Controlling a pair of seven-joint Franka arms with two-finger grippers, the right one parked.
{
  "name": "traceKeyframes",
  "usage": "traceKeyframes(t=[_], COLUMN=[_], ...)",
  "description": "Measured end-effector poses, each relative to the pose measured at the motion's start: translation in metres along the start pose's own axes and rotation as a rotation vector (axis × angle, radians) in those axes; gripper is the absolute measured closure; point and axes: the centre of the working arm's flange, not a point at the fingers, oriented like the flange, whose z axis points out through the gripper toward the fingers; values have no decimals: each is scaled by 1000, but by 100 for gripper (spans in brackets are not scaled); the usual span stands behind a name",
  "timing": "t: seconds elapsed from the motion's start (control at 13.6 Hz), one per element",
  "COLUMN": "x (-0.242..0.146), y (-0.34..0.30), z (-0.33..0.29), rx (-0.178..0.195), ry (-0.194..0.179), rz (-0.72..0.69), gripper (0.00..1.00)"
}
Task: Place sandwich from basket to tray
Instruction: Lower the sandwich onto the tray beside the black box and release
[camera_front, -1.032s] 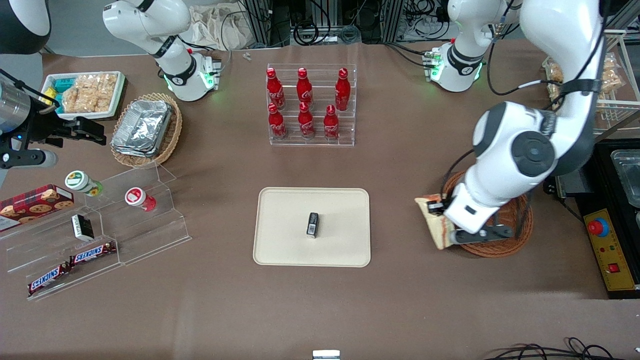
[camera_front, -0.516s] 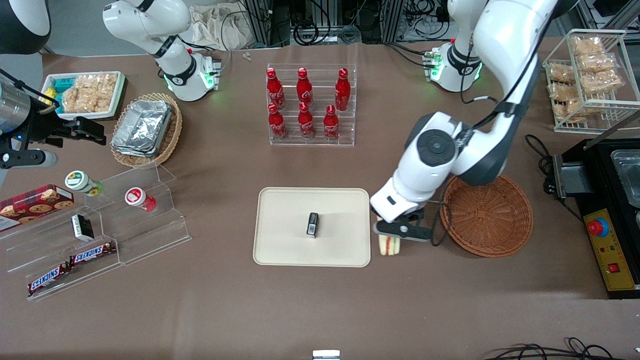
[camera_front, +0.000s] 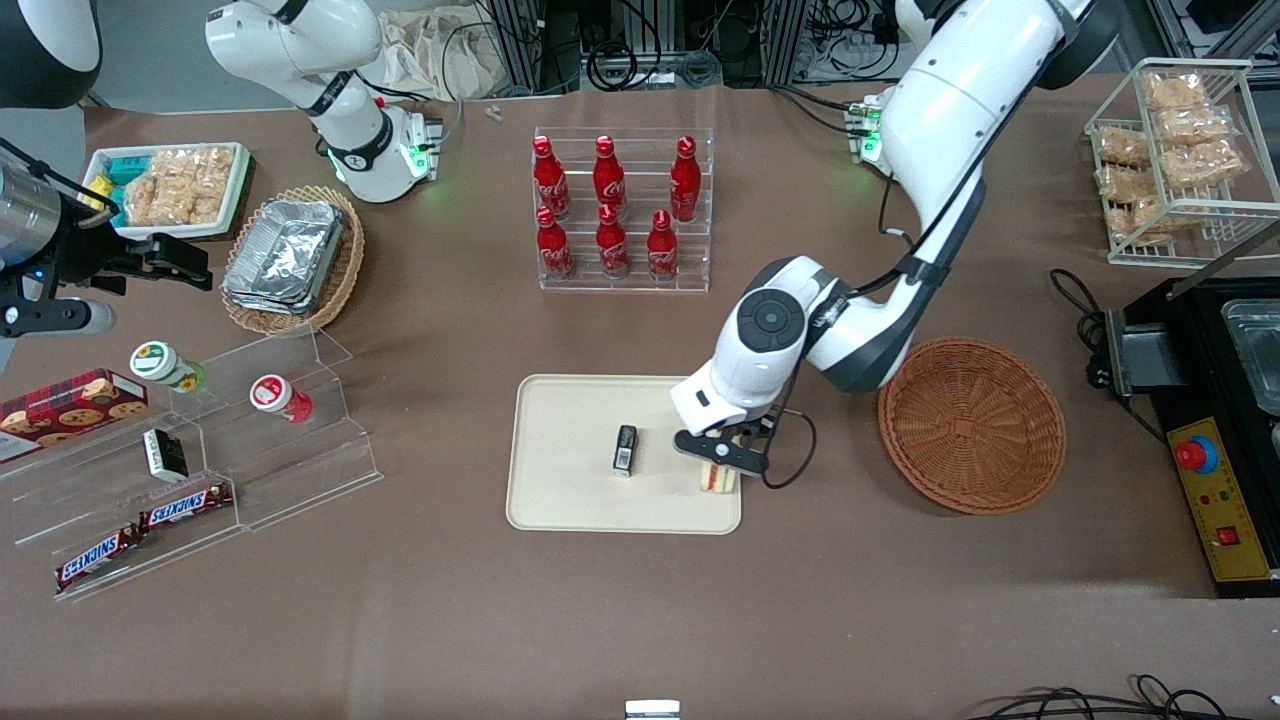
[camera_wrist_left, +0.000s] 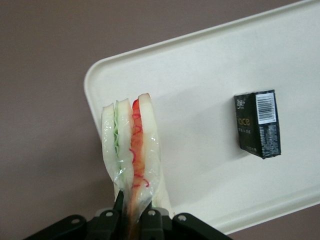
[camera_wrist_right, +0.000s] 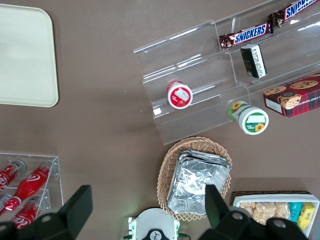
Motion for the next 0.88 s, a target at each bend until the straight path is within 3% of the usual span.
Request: traceKeyframes(t=[0.44, 0.59, 0.66, 0.88], x=[-1, -1, -1, -3], y=[-2, -3, -3, -3], z=[14, 16, 18, 23], rx=[11, 11, 11, 11], ry=[0, -4, -6, -15], rz=[11, 11, 11, 10], gripper=[85, 81, 77, 47])
